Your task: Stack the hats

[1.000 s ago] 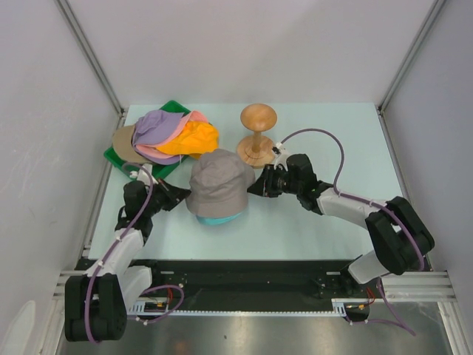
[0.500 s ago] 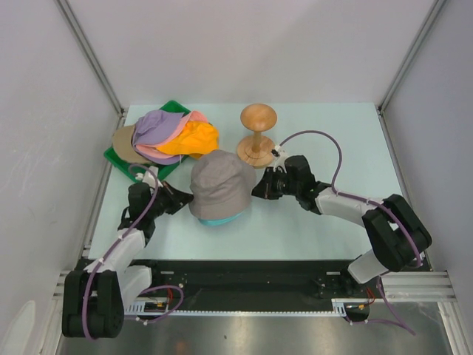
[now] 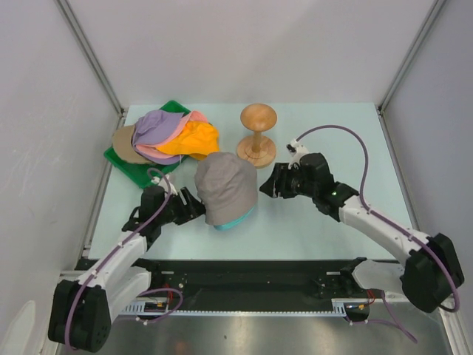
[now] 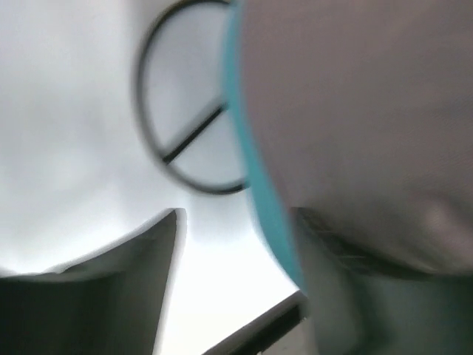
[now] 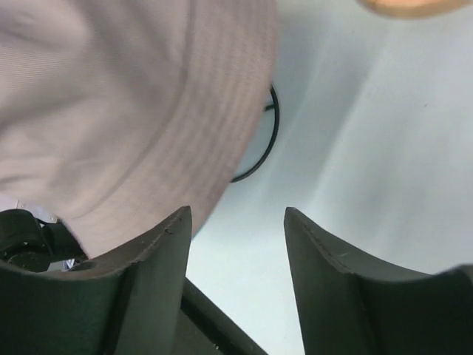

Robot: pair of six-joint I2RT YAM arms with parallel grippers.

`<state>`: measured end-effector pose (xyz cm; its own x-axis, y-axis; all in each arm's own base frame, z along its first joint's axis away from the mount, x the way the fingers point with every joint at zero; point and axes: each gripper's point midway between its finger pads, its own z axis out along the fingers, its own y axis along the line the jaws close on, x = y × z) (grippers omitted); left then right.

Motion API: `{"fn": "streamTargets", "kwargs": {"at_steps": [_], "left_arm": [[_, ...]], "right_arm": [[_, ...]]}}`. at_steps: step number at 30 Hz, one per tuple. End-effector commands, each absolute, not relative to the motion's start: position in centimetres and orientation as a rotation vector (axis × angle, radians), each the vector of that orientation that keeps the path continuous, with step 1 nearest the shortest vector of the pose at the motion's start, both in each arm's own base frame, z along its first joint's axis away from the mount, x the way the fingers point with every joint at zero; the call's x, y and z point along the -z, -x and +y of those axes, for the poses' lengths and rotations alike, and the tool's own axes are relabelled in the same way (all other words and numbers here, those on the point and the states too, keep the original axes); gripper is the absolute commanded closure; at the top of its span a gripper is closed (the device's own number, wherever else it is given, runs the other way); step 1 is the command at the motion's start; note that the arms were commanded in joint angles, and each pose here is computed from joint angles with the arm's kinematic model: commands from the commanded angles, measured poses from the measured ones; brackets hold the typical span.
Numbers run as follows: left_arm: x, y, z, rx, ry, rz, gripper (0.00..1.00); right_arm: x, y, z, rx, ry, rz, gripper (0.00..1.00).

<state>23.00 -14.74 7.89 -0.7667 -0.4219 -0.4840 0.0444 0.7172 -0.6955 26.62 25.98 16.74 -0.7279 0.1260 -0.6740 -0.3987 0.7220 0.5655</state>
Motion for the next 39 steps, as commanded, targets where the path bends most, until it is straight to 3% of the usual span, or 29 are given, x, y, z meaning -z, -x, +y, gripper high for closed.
{"fn": "streamTargets", "kwargs": {"at_steps": [1, 3, 7, 10, 16, 21, 29, 34, 39], "left_arm": [[-8.1, -22.0, -11.6, 0.697, 0.396, 2.381, 0.21], [-9.7, -22.3, -10.9, 0.656, 0.429, 2.363, 0.11], [-11.5, -22.2, -8.8, 0.565, 0.554, 2.346, 0.00], [-13.4, -22.8, -7.0, 0.513, 0.617, 2.283, 0.00], [-19.3, -25.4, -6.5, 0.509, 0.531, 2.115, 0.00], [-23.4, -27.8, -6.4, 0.495, 0.459, 2.052, 0.01], [-28.0, -31.2, -3.0, 0.372, 0.468, 1.972, 0.00], [-27.7, -32.8, 1.2, 0.155, 0.515, 2.002, 0.00], [-26.0, -35.0, 3.0, 0.025, 0.500, 2.039, 0.00]], "right_arm": [[-22.1, -25.9, 26.1, -0.869, 0.306, 2.101, 0.39], [-23.4, -24.9, 27.6, -0.917, 0.357, 2.066, 0.38], [-25.2, -23.1, 31.5, -1.053, 0.464, 2.002, 0.37], [-24.6, -22.4, 33.5, -1.118, 0.515, 1.997, 0.37], [-17.6, -22.7, 35.7, -1.023, 0.593, 2.139, 0.37], [-15.5, -24.0, 36.1, -0.947, 0.621, 2.152, 0.38], [-18.8, -23.1, 35.0, -0.971, 0.644, 2.092, 0.35], [-23.4, -21.5, 32.5, -0.990, 0.592, 2.006, 0.21], [-24.8, -22.4, 28.8, -0.899, 0.483, 2.004, 0.20]]}}
